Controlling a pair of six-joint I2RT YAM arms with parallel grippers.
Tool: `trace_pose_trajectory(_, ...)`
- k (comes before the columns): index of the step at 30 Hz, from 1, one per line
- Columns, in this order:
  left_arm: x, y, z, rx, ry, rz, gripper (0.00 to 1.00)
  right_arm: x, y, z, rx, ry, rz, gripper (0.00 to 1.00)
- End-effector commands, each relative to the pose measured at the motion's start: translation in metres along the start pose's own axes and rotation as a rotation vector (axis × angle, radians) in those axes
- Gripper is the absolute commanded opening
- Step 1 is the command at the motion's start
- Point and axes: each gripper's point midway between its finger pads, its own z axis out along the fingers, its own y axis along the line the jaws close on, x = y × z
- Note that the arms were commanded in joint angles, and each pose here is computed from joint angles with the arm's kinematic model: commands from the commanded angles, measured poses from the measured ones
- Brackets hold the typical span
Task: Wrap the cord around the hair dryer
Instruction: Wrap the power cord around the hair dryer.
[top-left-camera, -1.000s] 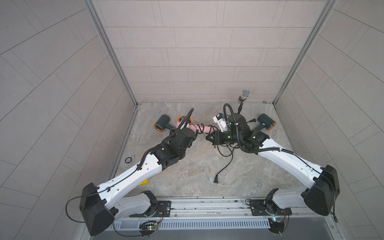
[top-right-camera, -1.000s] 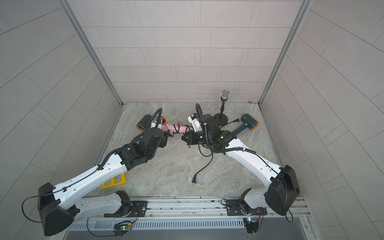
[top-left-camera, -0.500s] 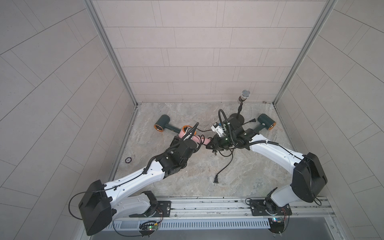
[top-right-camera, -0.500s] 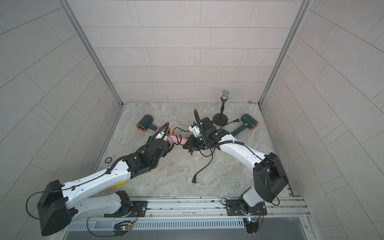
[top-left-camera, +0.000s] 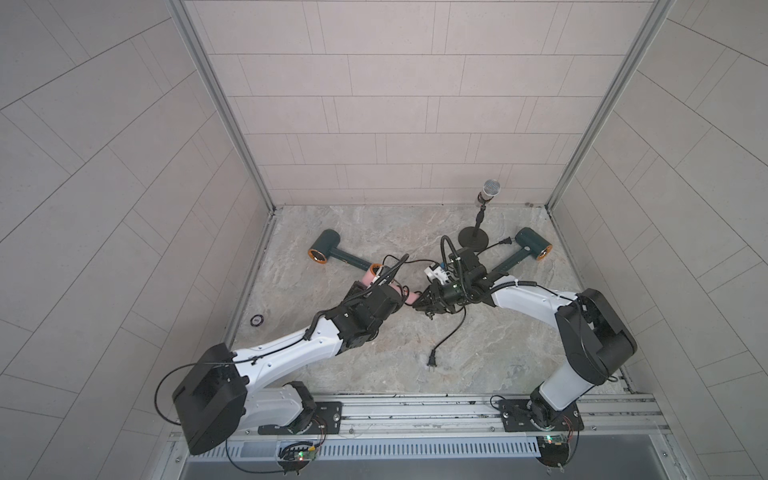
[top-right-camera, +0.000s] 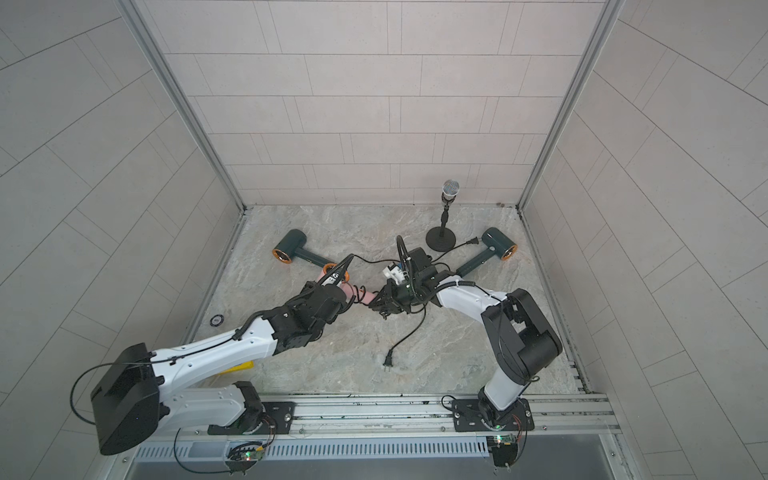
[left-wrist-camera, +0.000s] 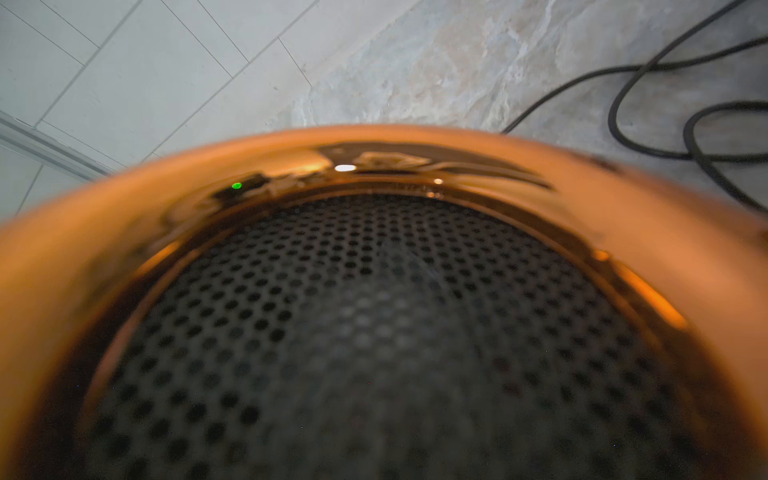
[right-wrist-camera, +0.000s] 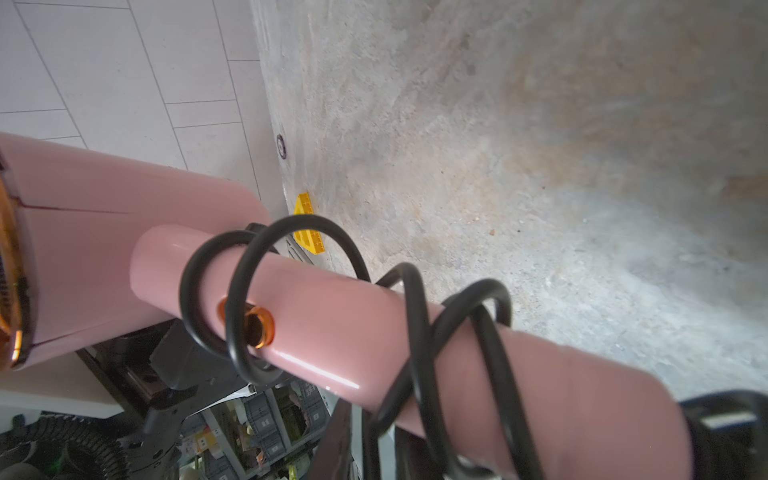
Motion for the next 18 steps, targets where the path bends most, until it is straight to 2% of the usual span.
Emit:
trace_pose_trajectory(1, 0.009, -0.043, -0.012, 0.216, 0.040, 0.037, 0.00, -0.047, 0.000, -0.014, 0.051, -0.191, -0.133, 0.00)
trace_pose_trajectory(4, 0.016, -0.054, -0.009, 0.263, 0.054, 0.052, 0.00, -0.044, -0.015, -0.016, 0.123, -0.193, -0.152, 0.00)
trace_pose_trajectory(8, 0.027, -0.071, -0.005, 0.328, 0.102, 0.137, 0.00, -0.042, -0.010, -0.019, 0.111, -0.190, -0.160, 0.00)
trace_pose_trajectory(12, 0.030, -0.078, -0.002, 0.323, 0.114, 0.175, 0.00, -0.041, 0.007, -0.033, 0.141, -0.185, -0.212, 0.00)
trace_pose_trajectory(18, 0.028, -0.082, 0.000, 0.322, 0.125, 0.218, 0.00, -0.041, 0.011, -0.054, 0.284, -0.156, -0.298, 0.00)
